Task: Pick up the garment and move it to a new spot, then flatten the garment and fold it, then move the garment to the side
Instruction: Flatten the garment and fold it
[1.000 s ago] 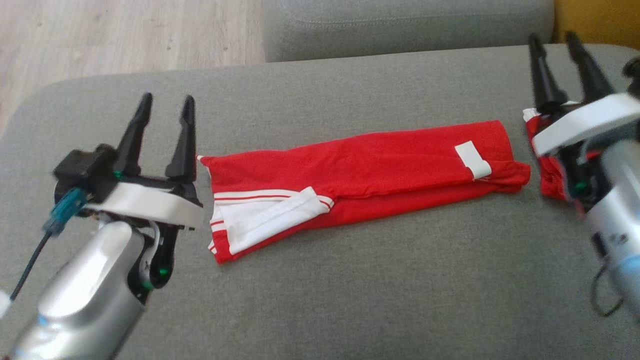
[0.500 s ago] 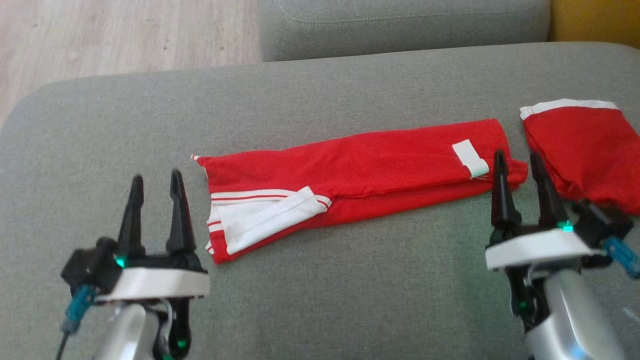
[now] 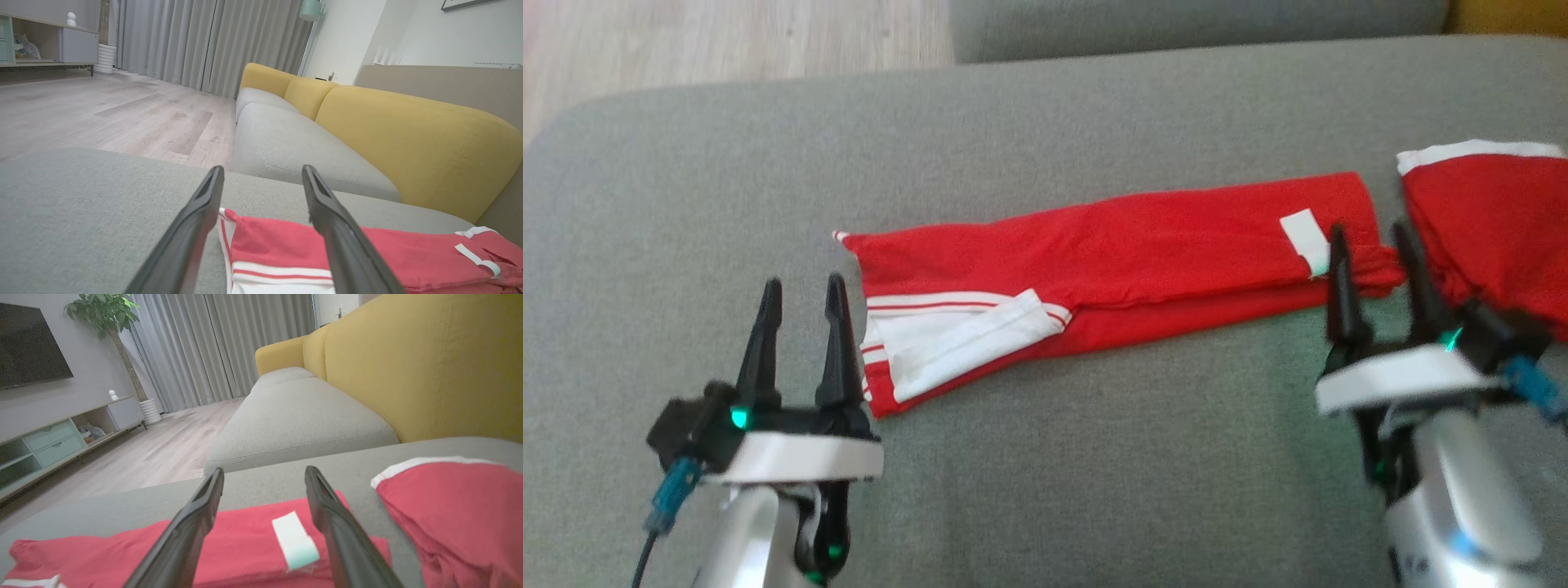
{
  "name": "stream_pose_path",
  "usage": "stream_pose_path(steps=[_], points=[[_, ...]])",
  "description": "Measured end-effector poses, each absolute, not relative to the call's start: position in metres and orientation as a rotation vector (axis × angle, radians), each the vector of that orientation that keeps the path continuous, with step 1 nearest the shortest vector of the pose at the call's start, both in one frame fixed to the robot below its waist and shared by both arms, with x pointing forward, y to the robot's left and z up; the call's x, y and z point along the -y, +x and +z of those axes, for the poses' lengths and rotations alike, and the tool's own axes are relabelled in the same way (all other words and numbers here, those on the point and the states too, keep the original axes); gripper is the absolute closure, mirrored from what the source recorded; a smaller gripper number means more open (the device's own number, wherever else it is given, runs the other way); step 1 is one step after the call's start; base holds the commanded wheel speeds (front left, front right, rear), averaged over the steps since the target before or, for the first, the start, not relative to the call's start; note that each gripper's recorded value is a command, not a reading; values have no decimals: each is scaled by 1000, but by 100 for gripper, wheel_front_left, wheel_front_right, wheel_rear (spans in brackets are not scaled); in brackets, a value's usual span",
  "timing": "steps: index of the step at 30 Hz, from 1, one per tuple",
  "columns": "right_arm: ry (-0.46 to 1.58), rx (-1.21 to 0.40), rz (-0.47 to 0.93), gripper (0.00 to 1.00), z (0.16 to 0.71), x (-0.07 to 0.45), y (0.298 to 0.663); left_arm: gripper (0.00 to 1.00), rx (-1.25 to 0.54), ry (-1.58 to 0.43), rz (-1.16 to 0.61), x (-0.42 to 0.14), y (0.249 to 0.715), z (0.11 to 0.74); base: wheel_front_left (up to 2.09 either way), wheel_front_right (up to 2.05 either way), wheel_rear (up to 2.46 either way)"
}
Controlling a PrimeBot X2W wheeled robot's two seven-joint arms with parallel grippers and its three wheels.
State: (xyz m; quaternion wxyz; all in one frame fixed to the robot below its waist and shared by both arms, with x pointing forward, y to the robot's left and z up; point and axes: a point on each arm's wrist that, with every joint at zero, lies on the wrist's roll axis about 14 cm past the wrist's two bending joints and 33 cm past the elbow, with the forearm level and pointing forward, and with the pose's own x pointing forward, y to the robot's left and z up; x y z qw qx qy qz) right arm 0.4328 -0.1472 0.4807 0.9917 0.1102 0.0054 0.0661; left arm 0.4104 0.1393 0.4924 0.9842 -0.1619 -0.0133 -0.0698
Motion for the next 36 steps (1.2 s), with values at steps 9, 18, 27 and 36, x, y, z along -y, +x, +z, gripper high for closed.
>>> stream_pose_path(steps=[9,18,27,36], points=[[174,-140,-31,0,436,194,480,0,24,-325,-150,-138,433,487,0,0,0],[203,-373,-78,0,367,193,479,0,13,-312,-138,-143,444,479,0,0,0],[223,-450,-64,0,355,186,486,0,11,-314,-139,-142,446,478,0,0,0],[233,-470,-56,100,357,182,485,0,40,-300,-159,-137,447,489,0,0,0]])
